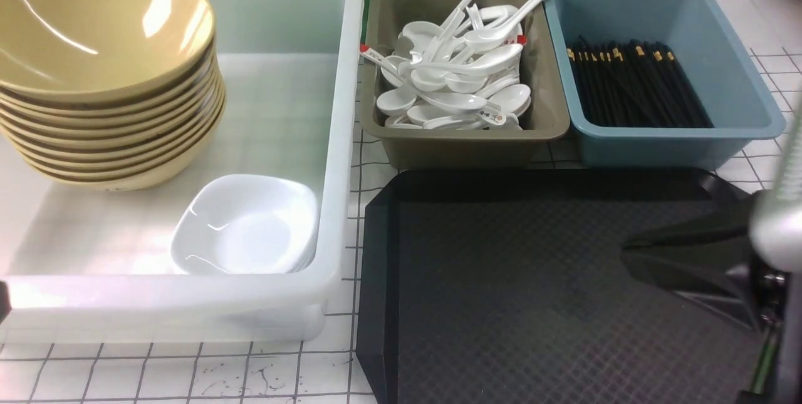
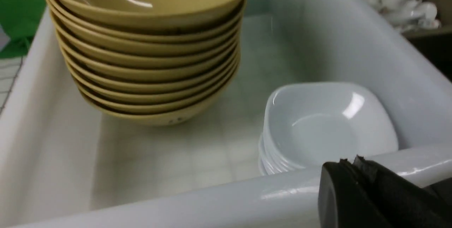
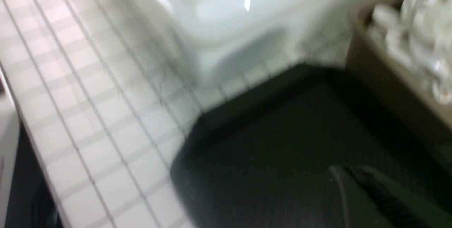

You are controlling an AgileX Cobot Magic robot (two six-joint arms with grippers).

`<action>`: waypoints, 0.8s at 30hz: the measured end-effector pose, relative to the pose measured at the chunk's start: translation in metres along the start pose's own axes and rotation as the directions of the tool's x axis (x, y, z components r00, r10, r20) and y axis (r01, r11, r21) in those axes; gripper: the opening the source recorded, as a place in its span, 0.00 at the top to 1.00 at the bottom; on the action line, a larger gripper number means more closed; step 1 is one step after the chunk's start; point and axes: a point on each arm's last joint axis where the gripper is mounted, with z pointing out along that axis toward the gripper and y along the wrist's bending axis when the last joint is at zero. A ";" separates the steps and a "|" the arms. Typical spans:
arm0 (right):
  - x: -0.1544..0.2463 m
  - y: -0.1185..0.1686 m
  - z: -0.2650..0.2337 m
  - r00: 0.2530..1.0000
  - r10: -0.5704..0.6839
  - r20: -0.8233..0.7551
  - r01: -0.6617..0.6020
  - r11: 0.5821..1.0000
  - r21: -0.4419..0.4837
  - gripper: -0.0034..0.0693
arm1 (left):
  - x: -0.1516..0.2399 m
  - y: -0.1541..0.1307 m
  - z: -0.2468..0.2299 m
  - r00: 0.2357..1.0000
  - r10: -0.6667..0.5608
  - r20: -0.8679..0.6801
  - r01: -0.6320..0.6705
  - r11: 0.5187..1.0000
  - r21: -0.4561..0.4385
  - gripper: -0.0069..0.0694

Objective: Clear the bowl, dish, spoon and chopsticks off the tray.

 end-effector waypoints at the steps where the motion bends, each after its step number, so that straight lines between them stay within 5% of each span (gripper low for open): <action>1: 0.002 0.000 -0.002 0.999 0.005 0.041 -0.006 1.000 0.002 0.89 | 0.006 0.000 -0.002 1.000 -0.013 0.020 0.013 1.000 -0.001 0.93; 6: 0.000 0.001 -0.008 0.986 0.012 0.167 -0.014 1.000 0.011 0.89 | 0.017 -0.001 -0.001 0.999 -0.032 0.017 0.032 0.999 0.000 0.93; 24: 0.005 0.001 -0.005 0.988 0.025 0.151 -0.026 1.000 0.006 0.87 | 0.018 -0.001 -0.001 0.999 -0.036 0.010 0.036 0.999 0.000 0.93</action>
